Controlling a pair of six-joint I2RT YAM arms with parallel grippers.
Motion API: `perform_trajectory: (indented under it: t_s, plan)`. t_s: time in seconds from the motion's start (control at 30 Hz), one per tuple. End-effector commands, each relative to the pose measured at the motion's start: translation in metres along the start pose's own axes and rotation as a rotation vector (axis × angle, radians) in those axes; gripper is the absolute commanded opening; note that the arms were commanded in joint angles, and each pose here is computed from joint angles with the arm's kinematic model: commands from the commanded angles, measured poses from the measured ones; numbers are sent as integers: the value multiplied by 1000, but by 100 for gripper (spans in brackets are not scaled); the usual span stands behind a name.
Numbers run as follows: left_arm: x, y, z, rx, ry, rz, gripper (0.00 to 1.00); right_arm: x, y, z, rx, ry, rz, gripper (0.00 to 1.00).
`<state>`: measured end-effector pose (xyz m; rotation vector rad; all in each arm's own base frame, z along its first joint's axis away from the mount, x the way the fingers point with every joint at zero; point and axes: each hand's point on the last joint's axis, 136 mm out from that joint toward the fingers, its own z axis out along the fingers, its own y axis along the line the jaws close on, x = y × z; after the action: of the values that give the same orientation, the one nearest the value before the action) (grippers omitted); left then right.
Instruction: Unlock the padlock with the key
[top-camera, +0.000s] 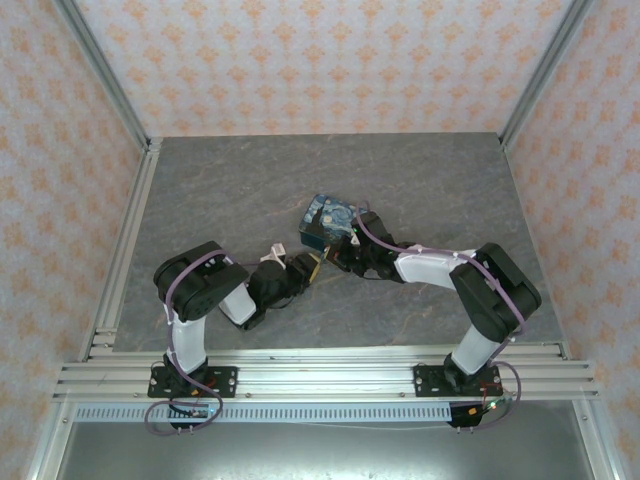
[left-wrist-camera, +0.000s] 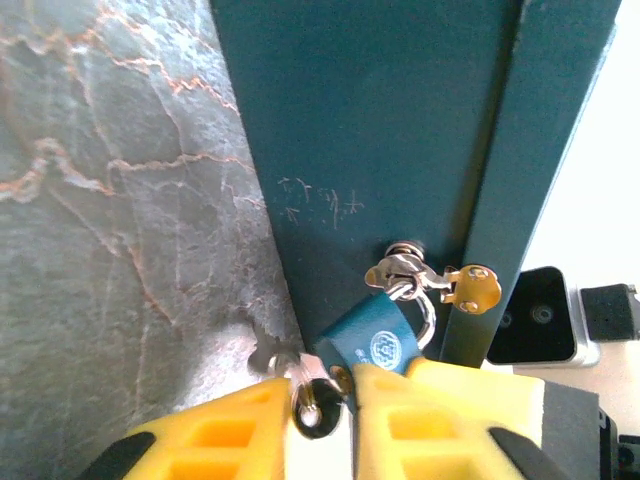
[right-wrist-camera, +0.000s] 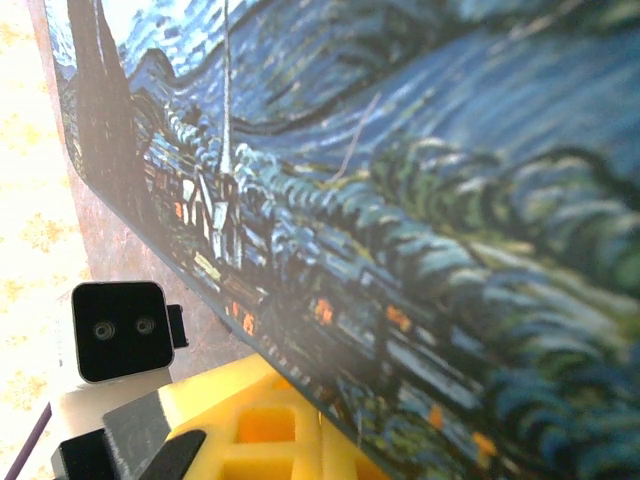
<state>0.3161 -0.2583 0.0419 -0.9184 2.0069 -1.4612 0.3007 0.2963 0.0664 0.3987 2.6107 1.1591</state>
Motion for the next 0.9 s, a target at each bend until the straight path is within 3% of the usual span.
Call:
perform_trajectory:
  t_s: [0.0,0.33,0.53,0.87]
  plan:
    - [-8,2,1,-6,-37,6,14,12,-27,4,65,43,89,0]
    - [-8,-1,0,1,-35,31,0,13,-28,5,65,46,94,0]
    - [-4,-16,0,38,-16,82,0,14,-31,4,85,47,99,0]
    - [2,-10,2,23,-6,92,0,10,-34,-2,124,17,91,24]
